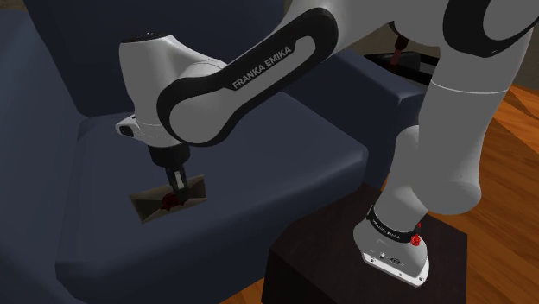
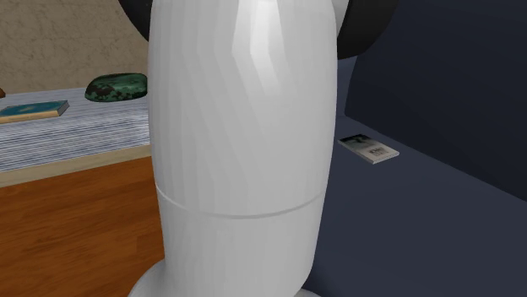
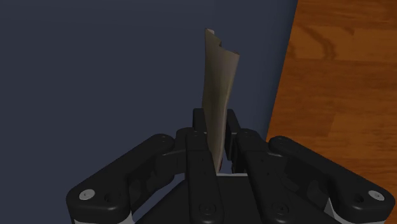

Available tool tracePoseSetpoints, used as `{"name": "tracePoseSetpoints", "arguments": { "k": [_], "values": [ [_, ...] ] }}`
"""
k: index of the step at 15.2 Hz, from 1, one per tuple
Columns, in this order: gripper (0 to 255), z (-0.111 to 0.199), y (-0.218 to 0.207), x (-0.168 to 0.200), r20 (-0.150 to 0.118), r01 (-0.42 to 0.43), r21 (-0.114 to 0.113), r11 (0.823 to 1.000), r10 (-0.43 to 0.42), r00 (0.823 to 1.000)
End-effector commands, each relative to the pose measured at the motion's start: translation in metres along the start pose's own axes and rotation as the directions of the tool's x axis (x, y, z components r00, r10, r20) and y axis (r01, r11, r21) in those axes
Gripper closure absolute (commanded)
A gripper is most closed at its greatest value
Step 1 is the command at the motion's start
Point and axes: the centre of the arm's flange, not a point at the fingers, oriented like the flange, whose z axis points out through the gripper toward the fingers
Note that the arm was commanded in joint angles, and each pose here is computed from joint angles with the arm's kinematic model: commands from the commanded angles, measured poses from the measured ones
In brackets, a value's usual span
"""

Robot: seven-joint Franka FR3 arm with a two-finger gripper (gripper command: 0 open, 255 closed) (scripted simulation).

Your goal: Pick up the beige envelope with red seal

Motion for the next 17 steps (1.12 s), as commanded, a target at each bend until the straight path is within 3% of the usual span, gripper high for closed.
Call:
{"name": "tracePoseSetpoints", "arguments": {
  "k": [1, 17],
  "values": [
    [255, 0.0, 0.0, 0.0, 0.0, 0.0, 0.0, 1.0, 0.0, 1.0],
    [255, -0.074, -0.001, 0.001, 0.0, 0.0, 0.0, 1.0, 0.0, 1.0]
  ]
}}
